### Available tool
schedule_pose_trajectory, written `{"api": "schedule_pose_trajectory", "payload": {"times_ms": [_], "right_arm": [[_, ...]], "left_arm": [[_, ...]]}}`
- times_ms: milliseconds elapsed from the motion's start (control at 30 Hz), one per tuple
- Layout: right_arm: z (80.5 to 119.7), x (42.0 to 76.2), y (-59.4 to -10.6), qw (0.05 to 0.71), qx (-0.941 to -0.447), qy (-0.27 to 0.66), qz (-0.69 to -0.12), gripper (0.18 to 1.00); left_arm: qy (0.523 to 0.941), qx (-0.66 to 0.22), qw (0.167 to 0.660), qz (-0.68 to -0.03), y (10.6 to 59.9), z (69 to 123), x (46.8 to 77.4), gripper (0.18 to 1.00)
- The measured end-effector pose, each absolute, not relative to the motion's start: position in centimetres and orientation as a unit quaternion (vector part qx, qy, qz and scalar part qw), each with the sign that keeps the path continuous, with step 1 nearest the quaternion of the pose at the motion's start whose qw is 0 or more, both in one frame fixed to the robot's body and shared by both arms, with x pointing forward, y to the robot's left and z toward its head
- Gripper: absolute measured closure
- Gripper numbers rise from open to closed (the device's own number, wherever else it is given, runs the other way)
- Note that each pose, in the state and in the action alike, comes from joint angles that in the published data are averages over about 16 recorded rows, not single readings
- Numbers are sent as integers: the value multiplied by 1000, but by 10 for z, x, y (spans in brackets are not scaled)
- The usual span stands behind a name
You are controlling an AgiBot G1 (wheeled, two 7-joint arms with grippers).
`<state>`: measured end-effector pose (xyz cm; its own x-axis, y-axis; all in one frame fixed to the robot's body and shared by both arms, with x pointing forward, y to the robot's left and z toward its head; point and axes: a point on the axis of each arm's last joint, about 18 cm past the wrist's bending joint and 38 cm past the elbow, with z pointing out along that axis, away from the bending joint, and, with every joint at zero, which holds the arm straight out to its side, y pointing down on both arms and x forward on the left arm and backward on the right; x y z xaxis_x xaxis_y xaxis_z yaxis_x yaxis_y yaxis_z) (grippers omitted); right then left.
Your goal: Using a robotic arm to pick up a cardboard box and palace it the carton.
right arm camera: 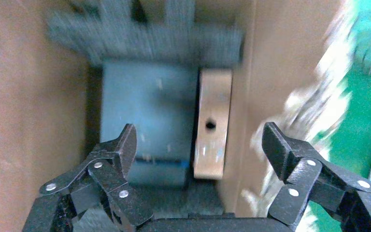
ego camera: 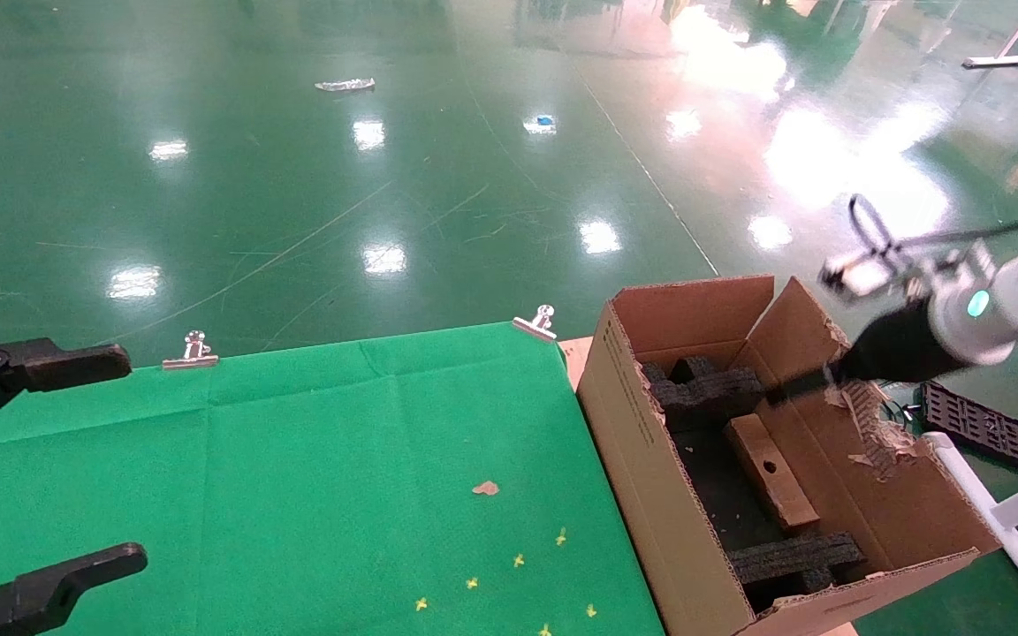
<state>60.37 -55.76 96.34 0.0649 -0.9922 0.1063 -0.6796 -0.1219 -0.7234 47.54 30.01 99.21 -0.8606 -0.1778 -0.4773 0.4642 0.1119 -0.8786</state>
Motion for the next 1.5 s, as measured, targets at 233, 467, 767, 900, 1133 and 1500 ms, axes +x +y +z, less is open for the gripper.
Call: {"api": "schedule_pose_trajectory", "payload": {"times_ms": [233,467,767,900,1133,1500], "right_arm": [[1028,593,-551,306,-683,563,-351,220],[1068,581,-546,331,-679,532,-383,184],[1069,588,-521,356,-701,490,-377,178],[1060,595,-498,376,-722,456,-359,178],[1040,603,-451,421,-758,381,-321,178],[1017,596,-387,493,-785,258,-271,178]], "left_arm": [[705,102,244,-659,300,992,475,184],[705,102,244,-659,300,992,475,184],[704,101,244,-659,300,992,475,184],[704,101,244,-659,300,992,476,184],[704,101,244,-659,300,992,476,184],[704,101,244,-659,300,992,476,184]]}}
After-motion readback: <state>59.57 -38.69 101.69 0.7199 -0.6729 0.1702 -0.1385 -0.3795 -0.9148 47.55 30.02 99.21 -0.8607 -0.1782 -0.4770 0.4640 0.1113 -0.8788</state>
